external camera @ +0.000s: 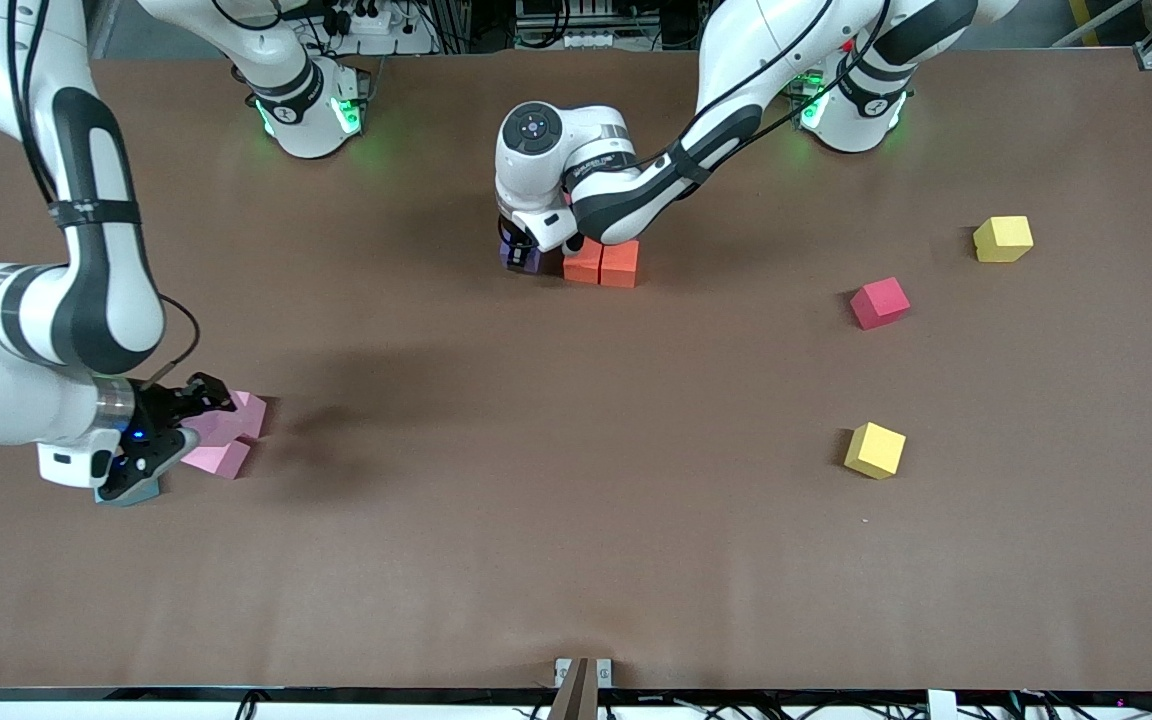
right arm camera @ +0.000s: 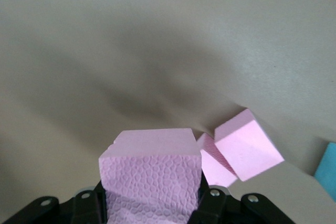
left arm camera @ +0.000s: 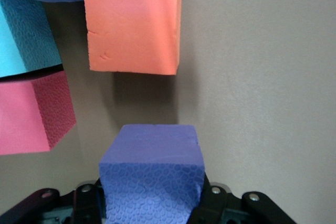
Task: Form number 2 with 11 blocks
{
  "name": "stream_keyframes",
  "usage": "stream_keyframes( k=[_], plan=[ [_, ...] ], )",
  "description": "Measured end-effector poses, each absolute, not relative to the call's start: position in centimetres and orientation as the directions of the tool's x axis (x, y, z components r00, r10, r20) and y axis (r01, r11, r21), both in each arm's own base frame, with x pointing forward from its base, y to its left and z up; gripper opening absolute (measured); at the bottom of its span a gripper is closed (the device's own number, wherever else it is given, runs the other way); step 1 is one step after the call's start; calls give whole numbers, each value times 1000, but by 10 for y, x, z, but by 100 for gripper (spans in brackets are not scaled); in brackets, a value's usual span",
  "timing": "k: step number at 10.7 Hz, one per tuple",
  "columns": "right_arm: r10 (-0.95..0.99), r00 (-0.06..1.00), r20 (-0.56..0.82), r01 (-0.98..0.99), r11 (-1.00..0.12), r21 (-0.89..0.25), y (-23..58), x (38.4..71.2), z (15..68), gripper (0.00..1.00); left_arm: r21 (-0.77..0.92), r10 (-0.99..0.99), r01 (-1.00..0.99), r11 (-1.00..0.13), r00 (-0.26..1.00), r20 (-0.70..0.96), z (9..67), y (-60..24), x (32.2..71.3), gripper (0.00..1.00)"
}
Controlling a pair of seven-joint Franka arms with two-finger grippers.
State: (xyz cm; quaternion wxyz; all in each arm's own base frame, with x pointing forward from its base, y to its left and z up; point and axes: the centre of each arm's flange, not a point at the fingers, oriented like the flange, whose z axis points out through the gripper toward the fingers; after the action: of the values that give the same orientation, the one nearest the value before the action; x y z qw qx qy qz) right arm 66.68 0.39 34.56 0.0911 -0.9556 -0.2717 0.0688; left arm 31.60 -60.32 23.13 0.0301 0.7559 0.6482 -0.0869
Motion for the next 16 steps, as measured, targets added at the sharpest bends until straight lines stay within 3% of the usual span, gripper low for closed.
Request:
stream_keyframes(
  k=[4,16],
  plan=[
    [449,888,-101,426,-885,-189,59,666,348,59,2,968,976,-218,217,-130,210,-593,305,59],
    [323,942,-86,297,-927,-228,105,661,369,59,-23,974,980,-195,191,-119,191,-584,303,59]
  ],
)
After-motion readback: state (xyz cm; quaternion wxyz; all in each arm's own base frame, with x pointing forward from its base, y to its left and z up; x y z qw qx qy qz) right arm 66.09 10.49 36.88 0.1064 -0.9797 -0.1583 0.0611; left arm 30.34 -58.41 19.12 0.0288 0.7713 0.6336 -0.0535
